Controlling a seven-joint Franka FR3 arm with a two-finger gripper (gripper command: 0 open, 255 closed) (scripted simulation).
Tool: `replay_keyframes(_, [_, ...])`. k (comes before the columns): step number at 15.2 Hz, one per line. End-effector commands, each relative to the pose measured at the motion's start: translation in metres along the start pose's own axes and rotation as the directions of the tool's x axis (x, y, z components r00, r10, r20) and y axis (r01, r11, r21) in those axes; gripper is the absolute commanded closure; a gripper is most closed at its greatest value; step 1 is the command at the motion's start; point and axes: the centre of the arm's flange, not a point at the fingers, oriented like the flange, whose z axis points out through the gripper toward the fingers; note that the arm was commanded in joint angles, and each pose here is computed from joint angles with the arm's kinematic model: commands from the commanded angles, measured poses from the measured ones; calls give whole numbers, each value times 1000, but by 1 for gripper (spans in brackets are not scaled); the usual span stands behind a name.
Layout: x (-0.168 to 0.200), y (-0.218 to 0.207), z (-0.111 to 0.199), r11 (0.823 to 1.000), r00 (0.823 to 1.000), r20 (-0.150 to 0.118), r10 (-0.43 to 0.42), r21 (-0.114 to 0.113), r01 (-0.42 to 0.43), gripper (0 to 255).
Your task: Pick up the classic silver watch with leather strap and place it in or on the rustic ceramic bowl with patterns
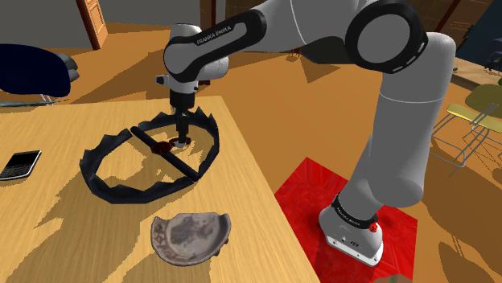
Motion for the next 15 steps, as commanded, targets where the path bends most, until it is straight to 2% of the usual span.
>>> replay_keyframes(1, [-1,0,6,1000,1000,0,0,0,0,0])
replay_keyframes(8, [-1,0,6,1000,1000,0,0,0,0,0])
replay_keyframes(9, [-1,0,6,1000,1000,0,0,0,0,255])
replay_keyframes(15, [-1,0,6,1000,1000,0,0,0,0,255])
